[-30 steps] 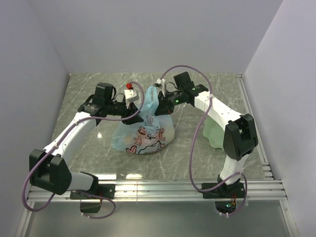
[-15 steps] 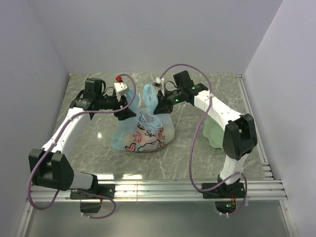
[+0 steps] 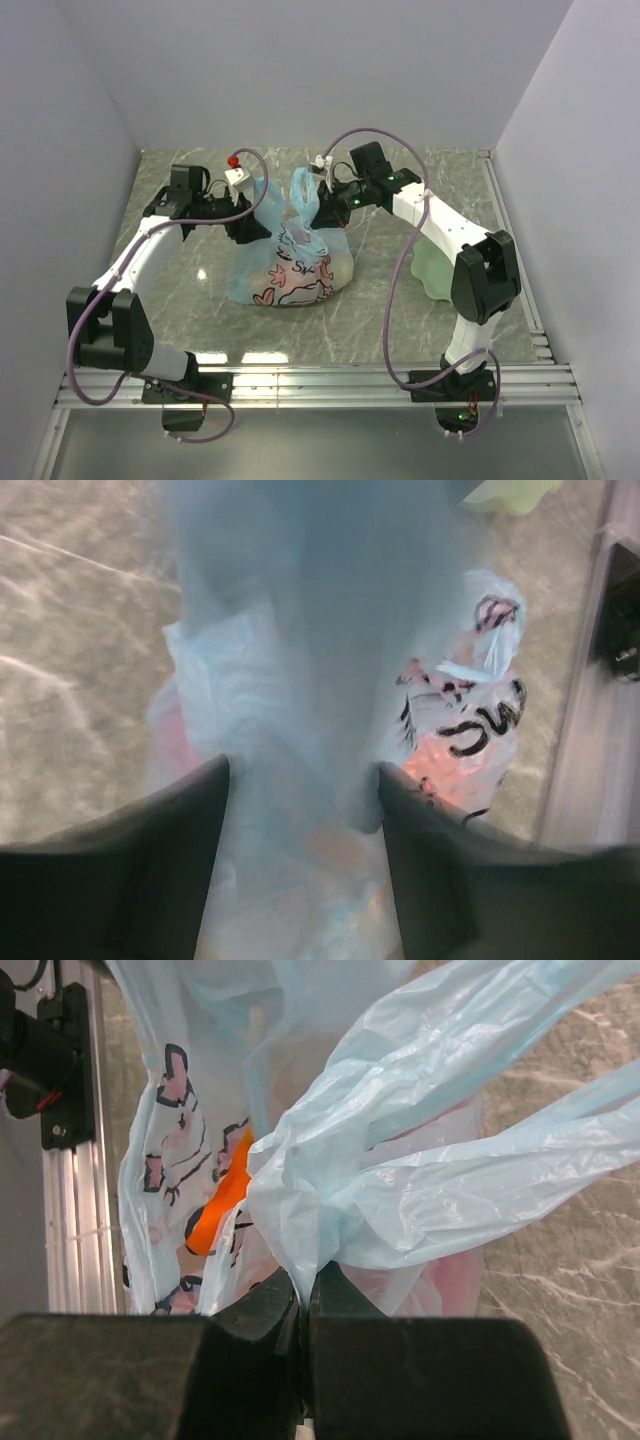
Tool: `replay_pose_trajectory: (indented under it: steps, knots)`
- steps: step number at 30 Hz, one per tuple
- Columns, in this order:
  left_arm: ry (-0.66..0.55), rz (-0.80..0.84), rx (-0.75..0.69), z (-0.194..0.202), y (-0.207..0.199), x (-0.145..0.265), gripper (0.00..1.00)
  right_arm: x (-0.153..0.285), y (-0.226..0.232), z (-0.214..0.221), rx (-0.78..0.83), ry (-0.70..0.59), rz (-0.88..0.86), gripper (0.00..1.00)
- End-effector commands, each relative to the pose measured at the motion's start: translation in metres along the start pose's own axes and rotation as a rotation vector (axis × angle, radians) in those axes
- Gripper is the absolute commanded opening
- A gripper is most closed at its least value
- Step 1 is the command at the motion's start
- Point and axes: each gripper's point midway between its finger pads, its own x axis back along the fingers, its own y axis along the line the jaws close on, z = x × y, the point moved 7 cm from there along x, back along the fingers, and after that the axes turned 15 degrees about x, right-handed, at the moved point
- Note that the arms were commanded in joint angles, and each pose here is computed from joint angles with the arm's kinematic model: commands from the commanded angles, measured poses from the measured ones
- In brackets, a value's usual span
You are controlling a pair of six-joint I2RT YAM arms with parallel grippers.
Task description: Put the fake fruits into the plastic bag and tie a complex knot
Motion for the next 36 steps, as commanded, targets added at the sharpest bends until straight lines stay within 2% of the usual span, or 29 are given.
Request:
replay_pose_trajectory:
  steps: [1,2,4,5,6,11,13,16,19,21,23,24,25,29,36]
  knots:
    - [-0.057,0.138,-0.073,-0.024,-0.006,-0.004,0.41,0.000,0.003,-0.014,0.076,-0.010,-0.006,0.00]
    - [-0.046,0.183,-0.061,-0.024,-0.012,-0.005,0.29,-0.001,0.003,-0.014,0.084,-0.002,-0.003,0.00]
    - [-0.029,0.238,-0.180,-0.034,-0.023,-0.010,0.05,-0.003,0.005,-0.017,0.098,0.004,-0.009,0.00]
    - [0.019,0.258,-0.162,-0.026,-0.030,-0.011,0.03,-0.005,0.005,-0.017,0.097,0.006,-0.013,0.00]
    - [0.026,0.275,-0.202,-0.030,-0.036,-0.013,0.01,-0.005,0.005,-0.017,0.097,0.010,-0.019,0.00]
    - [0.105,0.330,-0.314,-0.018,-0.045,-0.027,0.01,-0.008,0.009,-0.020,0.108,0.017,-0.039,0.00]
    - [0.129,0.315,-0.329,-0.015,-0.043,-0.032,0.01,-0.007,0.013,-0.019,0.114,0.031,-0.056,0.03]
    - [0.157,0.311,-0.339,-0.013,-0.041,-0.036,0.01,-0.004,0.020,-0.018,0.112,0.036,-0.084,0.17]
    - [0.162,0.308,-0.334,-0.014,-0.039,-0.038,0.01,0.004,0.027,-0.016,0.126,0.022,-0.089,0.46]
    - [0.151,0.292,-0.315,-0.014,-0.039,-0.038,0.01,0.009,0.032,-0.022,0.161,-0.014,-0.079,0.53]
    - [0.132,0.281,-0.319,-0.017,-0.037,-0.040,0.00,0.010,0.037,-0.021,0.148,-0.026,-0.087,0.65]
    - [0.130,0.281,-0.304,-0.017,-0.037,-0.041,0.01,0.009,0.038,-0.022,0.148,-0.033,-0.091,0.67]
    - [0.130,0.280,-0.295,-0.017,-0.037,-0.042,0.01,0.009,0.038,-0.026,0.147,-0.043,-0.091,0.73]
    - [0.139,0.263,-0.291,-0.017,-0.037,-0.047,0.01,0.000,0.034,-0.035,0.078,-0.058,-0.121,0.74]
    - [0.149,0.226,-0.290,-0.021,-0.041,-0.055,0.01,-0.008,0.034,-0.046,0.059,-0.077,-0.133,0.74]
